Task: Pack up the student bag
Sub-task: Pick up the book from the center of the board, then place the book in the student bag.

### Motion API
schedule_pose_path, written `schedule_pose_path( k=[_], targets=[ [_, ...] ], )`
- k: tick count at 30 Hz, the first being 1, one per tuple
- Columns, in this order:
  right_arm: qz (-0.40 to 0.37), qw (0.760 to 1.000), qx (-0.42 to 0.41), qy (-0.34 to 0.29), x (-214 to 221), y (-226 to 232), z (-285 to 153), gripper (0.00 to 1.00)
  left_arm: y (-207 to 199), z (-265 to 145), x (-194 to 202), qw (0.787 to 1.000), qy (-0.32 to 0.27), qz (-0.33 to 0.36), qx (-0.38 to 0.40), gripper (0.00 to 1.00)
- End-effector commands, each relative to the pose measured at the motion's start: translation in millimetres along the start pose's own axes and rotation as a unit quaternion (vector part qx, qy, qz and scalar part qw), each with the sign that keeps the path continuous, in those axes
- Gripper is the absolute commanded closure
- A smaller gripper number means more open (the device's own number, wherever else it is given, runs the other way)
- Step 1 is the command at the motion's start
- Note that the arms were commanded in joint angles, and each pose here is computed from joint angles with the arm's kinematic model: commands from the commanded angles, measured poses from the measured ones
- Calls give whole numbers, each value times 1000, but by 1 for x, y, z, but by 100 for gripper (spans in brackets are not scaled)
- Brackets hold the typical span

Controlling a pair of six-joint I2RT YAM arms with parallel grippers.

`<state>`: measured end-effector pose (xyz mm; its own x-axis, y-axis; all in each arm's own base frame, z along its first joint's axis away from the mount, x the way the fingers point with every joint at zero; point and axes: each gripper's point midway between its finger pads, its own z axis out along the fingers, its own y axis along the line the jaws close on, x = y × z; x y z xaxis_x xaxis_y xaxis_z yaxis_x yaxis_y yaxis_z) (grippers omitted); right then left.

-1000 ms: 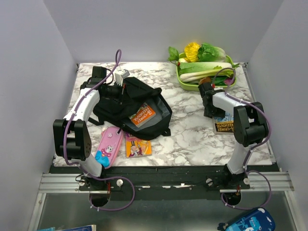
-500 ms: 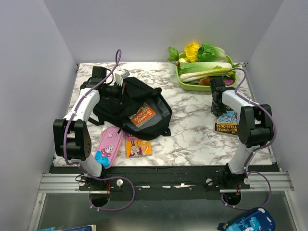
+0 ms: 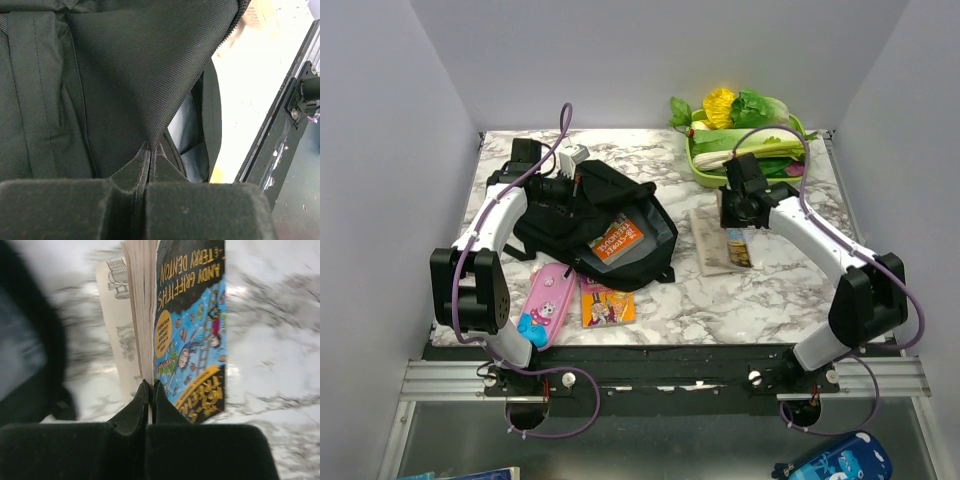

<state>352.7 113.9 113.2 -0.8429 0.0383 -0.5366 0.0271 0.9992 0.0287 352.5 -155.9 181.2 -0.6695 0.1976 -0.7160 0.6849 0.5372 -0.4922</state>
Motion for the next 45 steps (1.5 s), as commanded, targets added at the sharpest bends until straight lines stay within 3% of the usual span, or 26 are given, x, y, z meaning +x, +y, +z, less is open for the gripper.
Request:
schedule_pose_path(
  k=[1,5,15,20,24,27,36,45],
  targets=[
    [-53,990,-104,-83,-35,60,-66,99,-14,-6,-12,999,-23,27,13,100],
    [-117,979,-133,-103,-27,96,-105,99,-20,-7,-12,999,-23,23,28,100],
    [-156,957,-109,-218,-70,102,-200,99,-20,-8,-9,999,-21,23,22,100],
    [-184,955,-61,-223,-72,91,-202,99,-19,-7,-7,999,-19,22,19,100],
    [-180,940,-144,-251,-72,111,-233,99,-18,-8,-7,999,-18,22,16,100],
    [-194,928,-217,-234,-59,136,-241,99,-18,-8,-10,999,-22,21,16,100],
    [-216,892,-355,-178,-6,211,-219,99,-21,-10,-16,999,-32,22,14,100],
    [-254,892,-338,-159,18,243,-151,99,-27,-13,-20,999,-39,21,20,100]
  ],
)
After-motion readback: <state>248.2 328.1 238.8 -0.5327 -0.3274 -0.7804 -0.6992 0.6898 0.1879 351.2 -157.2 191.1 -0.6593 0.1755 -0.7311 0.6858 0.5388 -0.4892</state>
